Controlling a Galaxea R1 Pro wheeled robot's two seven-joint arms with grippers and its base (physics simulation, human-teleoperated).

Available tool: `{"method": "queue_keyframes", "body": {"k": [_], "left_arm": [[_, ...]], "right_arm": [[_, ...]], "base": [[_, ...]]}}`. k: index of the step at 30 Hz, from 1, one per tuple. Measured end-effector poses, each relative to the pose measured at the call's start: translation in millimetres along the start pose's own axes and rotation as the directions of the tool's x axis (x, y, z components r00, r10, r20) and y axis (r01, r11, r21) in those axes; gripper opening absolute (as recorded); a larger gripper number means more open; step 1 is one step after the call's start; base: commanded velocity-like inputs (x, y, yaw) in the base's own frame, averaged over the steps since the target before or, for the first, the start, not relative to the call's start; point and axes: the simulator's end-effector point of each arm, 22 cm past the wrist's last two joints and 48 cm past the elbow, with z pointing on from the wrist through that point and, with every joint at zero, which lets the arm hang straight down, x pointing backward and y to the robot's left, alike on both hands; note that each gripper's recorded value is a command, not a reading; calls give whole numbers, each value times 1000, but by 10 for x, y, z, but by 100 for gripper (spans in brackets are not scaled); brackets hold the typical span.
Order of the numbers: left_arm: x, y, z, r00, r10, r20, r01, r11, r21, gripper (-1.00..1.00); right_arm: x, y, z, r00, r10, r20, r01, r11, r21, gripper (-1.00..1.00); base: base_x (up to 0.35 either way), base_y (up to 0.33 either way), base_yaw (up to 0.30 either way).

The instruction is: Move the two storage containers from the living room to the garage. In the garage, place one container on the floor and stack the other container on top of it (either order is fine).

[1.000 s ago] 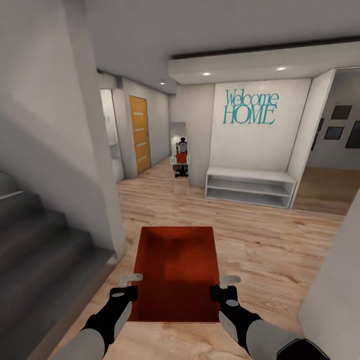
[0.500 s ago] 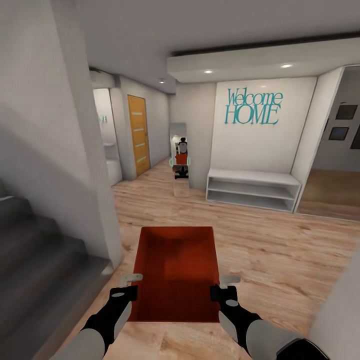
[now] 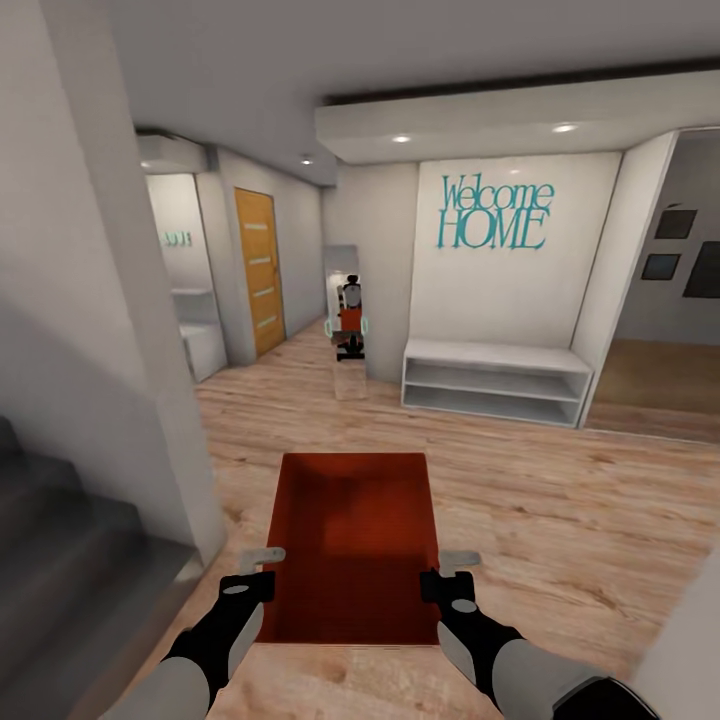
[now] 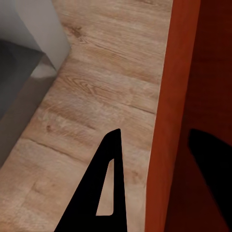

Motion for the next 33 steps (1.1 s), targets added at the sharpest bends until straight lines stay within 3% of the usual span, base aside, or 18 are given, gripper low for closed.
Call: {"method": "queue_keyframes", "body": {"k": [20, 33], "left_arm": [[0, 7, 1, 1000, 1, 0, -1, 1000, -1, -100], [-26, 11, -13, 1000, 0, 4, 0, 1000, -1, -100]], "right_arm": [[-3, 8, -2, 1000, 1, 2, -1, 1000, 0, -100], [-35, 14, -17, 1000, 2, 12, -2, 1000, -1, -100]], "base": [[322, 0, -2], [322, 0, -172]]}}
